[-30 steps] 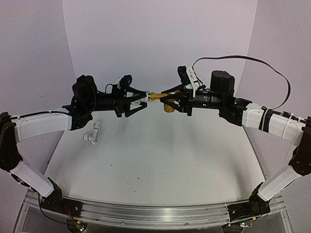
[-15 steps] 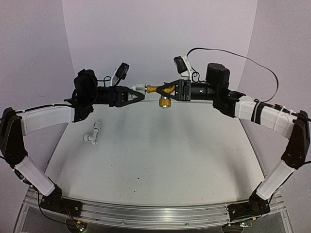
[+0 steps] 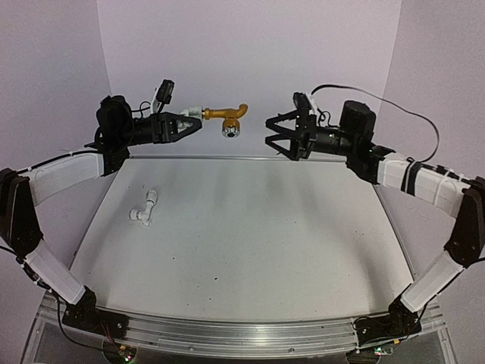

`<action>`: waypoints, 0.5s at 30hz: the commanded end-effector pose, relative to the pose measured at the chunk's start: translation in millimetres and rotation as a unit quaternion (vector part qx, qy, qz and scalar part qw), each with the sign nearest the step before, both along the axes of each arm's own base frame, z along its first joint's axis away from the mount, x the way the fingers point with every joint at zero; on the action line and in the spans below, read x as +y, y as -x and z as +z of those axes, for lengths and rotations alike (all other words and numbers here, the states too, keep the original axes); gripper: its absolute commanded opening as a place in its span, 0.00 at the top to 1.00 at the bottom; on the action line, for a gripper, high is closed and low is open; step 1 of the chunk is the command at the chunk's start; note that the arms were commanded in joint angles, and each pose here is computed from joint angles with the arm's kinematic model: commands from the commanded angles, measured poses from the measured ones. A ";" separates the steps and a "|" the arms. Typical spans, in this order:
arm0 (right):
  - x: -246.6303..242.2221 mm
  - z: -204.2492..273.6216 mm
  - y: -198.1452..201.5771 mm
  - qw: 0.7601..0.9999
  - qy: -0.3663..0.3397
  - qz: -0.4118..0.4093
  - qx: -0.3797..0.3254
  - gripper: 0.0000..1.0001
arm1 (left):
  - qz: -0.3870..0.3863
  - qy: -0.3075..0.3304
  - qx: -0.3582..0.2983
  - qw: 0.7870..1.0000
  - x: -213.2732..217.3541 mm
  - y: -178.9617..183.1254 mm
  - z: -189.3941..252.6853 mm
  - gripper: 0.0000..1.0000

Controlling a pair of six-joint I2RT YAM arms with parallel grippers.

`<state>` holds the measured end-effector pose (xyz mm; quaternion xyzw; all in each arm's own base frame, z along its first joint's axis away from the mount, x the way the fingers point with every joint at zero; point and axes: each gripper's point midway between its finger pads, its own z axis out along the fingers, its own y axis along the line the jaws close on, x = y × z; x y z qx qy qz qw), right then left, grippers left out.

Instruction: Install the water faucets

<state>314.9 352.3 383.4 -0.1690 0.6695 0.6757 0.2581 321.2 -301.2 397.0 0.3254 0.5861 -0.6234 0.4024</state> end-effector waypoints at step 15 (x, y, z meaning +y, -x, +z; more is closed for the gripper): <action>48.4 -4.0 11.2 0.629 0.212 -0.129 -0.736 0.02 | -0.035 0.028 0.365 0.930 16.4 48.6 -11.5 1.00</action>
